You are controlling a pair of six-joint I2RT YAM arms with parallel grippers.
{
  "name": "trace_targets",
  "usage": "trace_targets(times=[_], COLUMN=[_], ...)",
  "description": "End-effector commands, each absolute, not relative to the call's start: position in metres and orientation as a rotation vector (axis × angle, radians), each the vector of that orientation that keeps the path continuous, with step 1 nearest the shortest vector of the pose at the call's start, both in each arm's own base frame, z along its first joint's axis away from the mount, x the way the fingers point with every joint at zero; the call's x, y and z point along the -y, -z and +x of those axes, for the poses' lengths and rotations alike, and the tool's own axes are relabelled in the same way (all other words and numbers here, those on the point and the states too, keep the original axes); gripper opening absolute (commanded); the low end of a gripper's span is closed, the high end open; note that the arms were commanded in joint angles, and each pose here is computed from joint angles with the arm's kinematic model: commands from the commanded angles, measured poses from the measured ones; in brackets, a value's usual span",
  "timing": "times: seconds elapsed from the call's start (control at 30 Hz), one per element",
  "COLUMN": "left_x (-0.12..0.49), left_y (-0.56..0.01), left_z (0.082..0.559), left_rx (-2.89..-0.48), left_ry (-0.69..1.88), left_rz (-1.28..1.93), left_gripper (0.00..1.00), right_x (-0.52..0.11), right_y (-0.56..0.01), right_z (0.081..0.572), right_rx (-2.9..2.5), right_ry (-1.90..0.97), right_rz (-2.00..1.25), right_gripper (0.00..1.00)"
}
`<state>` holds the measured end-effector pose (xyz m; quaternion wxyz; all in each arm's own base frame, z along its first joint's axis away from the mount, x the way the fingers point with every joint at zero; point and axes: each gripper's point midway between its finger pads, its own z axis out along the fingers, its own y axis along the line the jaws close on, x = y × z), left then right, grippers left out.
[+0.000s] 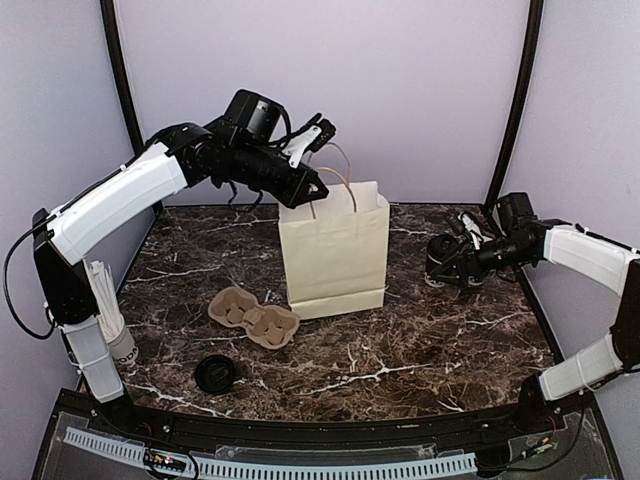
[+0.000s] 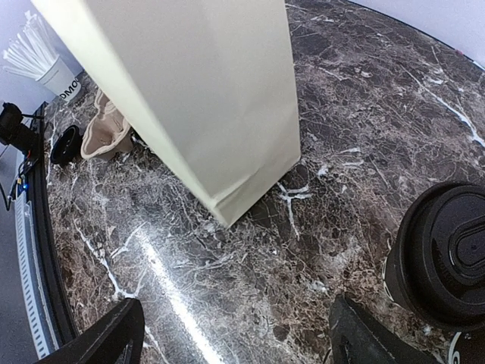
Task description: Pack the takeout coffee
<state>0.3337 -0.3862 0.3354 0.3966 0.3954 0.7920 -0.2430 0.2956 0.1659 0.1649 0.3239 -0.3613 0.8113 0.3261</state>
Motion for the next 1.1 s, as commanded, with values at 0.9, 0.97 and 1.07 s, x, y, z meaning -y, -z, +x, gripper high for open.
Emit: trace_targets(times=[0.9,0.97,1.07], left_x=[0.255,0.233,0.207], left_y=[-0.336,-0.311,-0.266], left_z=[0.271,0.271,0.272], left_rx=[-2.155,-2.268,-2.477], left_ry=[0.198,0.146,0.125], left_rz=[0.862,0.768,0.535], left_gripper=[0.5,0.5,0.44], right_x=[-0.165,-0.165,-0.165], right_y=[-0.167,-0.168,-0.168], right_z=[0.299,0.299,0.299], right_rx=[-2.108,-2.106,-2.106], right_ry=[-0.859,-0.858,-0.861], right_rz=[-0.941,-0.943,-0.943], right_gripper=[0.86,0.86,0.86])
